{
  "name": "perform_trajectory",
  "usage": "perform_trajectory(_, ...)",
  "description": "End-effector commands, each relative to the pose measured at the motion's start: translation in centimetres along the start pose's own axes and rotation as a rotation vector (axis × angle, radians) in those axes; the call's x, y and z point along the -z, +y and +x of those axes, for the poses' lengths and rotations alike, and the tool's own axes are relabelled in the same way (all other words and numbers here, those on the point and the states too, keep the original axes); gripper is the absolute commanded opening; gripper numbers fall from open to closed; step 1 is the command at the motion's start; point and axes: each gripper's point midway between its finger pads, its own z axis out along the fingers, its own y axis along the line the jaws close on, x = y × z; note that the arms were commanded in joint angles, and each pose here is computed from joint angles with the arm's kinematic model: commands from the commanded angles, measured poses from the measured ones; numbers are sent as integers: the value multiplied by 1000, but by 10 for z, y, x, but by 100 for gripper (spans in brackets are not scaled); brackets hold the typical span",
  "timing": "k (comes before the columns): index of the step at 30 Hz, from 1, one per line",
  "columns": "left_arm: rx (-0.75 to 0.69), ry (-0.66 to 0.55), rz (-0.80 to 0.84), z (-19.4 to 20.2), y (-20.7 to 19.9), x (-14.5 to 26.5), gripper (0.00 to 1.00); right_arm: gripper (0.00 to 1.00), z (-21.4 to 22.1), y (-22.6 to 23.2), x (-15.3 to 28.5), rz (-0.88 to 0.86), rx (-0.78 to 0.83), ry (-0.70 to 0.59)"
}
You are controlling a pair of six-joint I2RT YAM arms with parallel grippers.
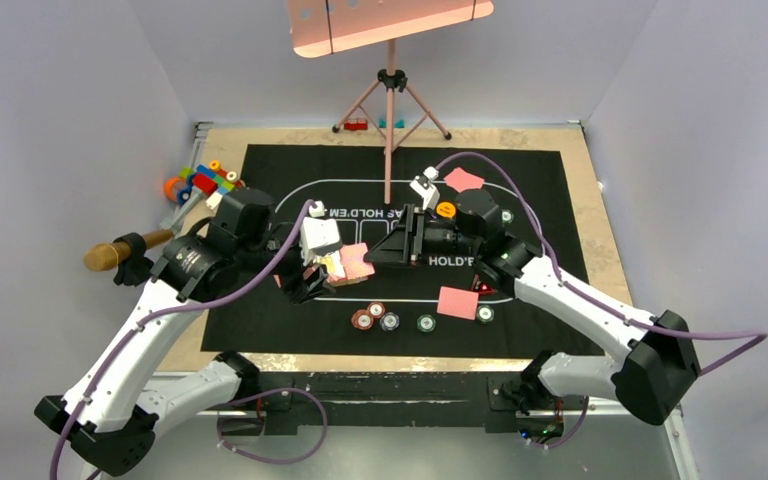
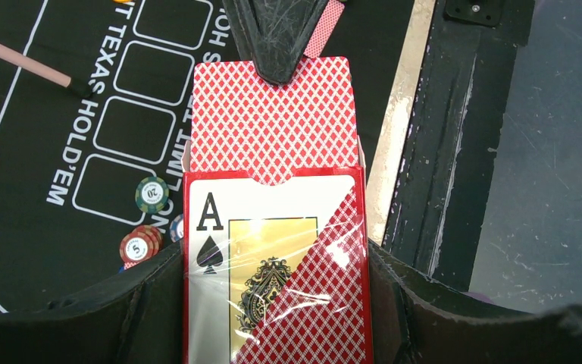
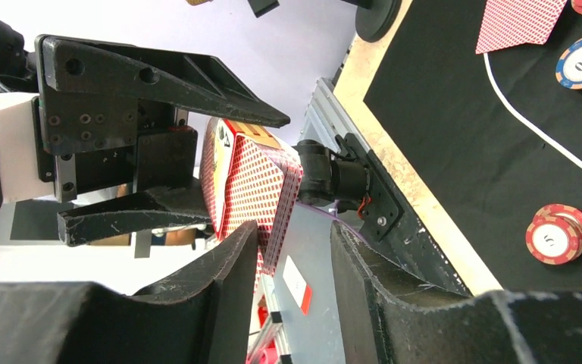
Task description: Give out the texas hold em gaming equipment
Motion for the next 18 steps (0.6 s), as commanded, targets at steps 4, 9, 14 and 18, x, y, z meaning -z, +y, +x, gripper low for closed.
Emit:
perform_trajectory(4, -56, -114, -7, -31, -2, 10, 0, 43, -6, 12, 11, -13, 25, -31)
perform_trajectory(9, -54, -113, -5, -30, -2, 10, 0, 77, -13, 25, 12, -46, 47, -58)
perform_trajectory(14, -52, -118, -6, -32, -2, 10, 0, 88, -12, 38, -6, -97, 54, -29)
perform_trajectory(18, -53, -117, -8, -31, -2, 11, 0, 85, -8, 35, -22, -95, 34, 6)
